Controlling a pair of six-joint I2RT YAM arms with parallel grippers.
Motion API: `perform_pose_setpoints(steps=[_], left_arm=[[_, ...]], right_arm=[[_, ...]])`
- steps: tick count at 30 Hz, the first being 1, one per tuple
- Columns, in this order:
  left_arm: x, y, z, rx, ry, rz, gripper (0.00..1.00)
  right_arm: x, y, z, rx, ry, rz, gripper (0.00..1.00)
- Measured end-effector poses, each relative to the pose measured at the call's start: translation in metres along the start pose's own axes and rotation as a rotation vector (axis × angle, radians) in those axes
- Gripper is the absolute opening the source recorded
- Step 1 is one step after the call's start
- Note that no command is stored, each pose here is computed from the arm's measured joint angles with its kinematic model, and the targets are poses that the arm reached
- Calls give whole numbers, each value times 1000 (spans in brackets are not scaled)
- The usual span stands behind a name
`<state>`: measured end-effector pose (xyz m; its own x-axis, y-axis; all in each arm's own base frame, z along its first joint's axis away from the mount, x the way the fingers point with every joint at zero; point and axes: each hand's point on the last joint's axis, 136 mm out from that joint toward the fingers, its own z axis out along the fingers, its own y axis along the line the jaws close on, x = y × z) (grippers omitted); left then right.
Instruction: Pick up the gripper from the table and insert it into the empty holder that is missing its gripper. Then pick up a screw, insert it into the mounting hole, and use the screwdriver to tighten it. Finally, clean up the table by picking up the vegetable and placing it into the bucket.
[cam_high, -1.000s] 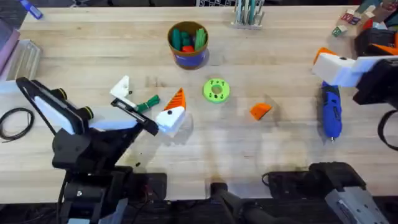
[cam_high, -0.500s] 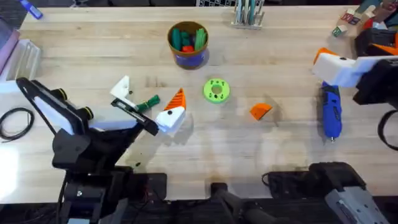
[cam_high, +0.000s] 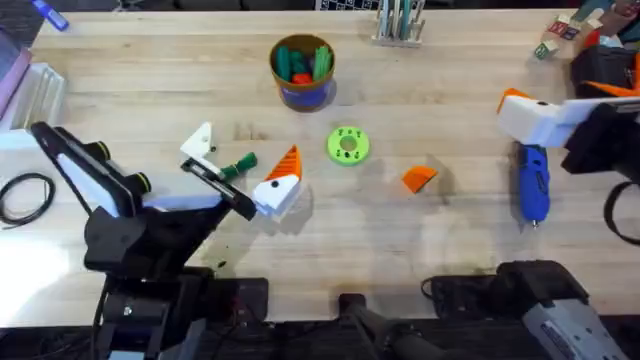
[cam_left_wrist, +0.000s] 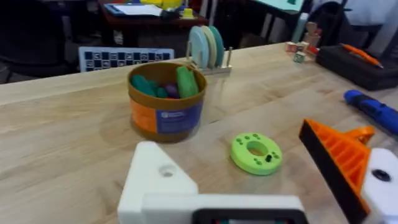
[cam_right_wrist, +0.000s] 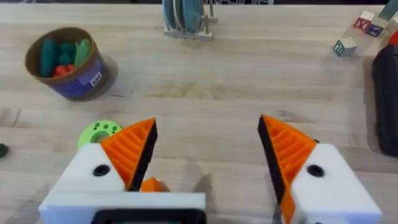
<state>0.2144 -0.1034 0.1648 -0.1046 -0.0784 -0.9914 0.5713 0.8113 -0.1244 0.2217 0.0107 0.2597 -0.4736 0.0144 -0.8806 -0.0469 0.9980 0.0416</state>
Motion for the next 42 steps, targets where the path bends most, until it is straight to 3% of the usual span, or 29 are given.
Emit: perform_pose_setpoints(steps=[5, 12, 21, 30, 33, 39, 42], left_arm=[[3, -22, -1, 127, 15, -2, 987], [8, -51, -8, 303, 42, -13, 987], [10, -60, -11, 354, 52, -21, 986], [10, -60, -11, 355, 52, -21, 987], [10, -60, -11, 356, 52, -21, 987], [10, -60, -11, 358, 52, -21, 987], [10, -60, -11, 358, 52, -21, 986]], right_arm=[[12, 9, 23, -55, 120, -44, 992], [42, 44, 38, -205, 415, -172, 990], [110, 75, 48, -335, 791, -324, 992], [136, 81, 64, -344, 930, -343, 990], [142, 81, 68, -342, 962, -341, 882], [152, 80, 73, -337, 1016, -338, 773], [155, 80, 74, -336, 1027, -337, 645]])
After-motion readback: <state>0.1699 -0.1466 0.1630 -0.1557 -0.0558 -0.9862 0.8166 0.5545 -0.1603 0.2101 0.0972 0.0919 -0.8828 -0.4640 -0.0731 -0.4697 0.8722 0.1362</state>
